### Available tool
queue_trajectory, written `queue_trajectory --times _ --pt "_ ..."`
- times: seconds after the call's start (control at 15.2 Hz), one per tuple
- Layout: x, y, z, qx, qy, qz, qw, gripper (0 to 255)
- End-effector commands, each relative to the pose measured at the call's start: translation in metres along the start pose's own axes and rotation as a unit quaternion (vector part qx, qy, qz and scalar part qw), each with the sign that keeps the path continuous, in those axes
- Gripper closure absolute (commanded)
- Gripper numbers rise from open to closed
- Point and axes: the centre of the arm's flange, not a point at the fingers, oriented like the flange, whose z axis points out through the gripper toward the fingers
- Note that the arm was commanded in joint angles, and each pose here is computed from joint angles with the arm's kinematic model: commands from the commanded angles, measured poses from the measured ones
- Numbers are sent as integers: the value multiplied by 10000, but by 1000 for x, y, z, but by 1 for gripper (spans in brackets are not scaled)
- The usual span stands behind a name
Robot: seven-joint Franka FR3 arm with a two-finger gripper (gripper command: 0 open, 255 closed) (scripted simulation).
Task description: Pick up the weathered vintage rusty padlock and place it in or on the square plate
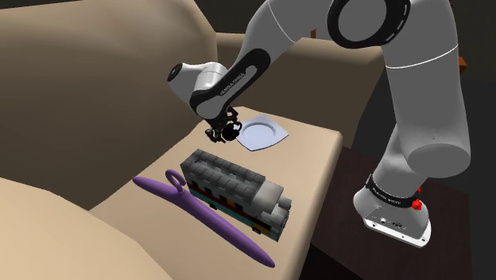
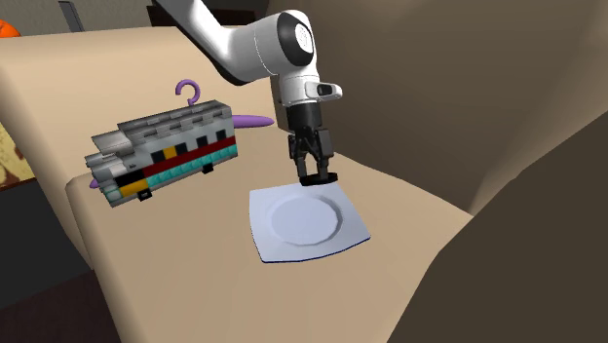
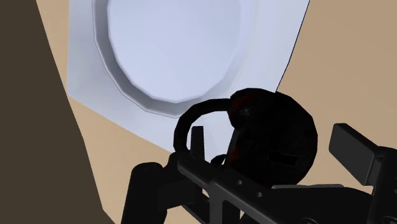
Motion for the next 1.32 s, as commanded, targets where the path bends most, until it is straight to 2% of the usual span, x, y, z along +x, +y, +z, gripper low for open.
queue_trajectory --times 0.0,0.2,0.26,0.86,1.25 --pt "0 0 0 0 1 0 10000 0" --pt "0 0 0 0 1 0 10000 0" --pt "0 0 0 0 1 0 10000 255" --pt "0 0 0 0 1 0 10000 255" --pt "-3 14 -28 0 1 0 10000 255"
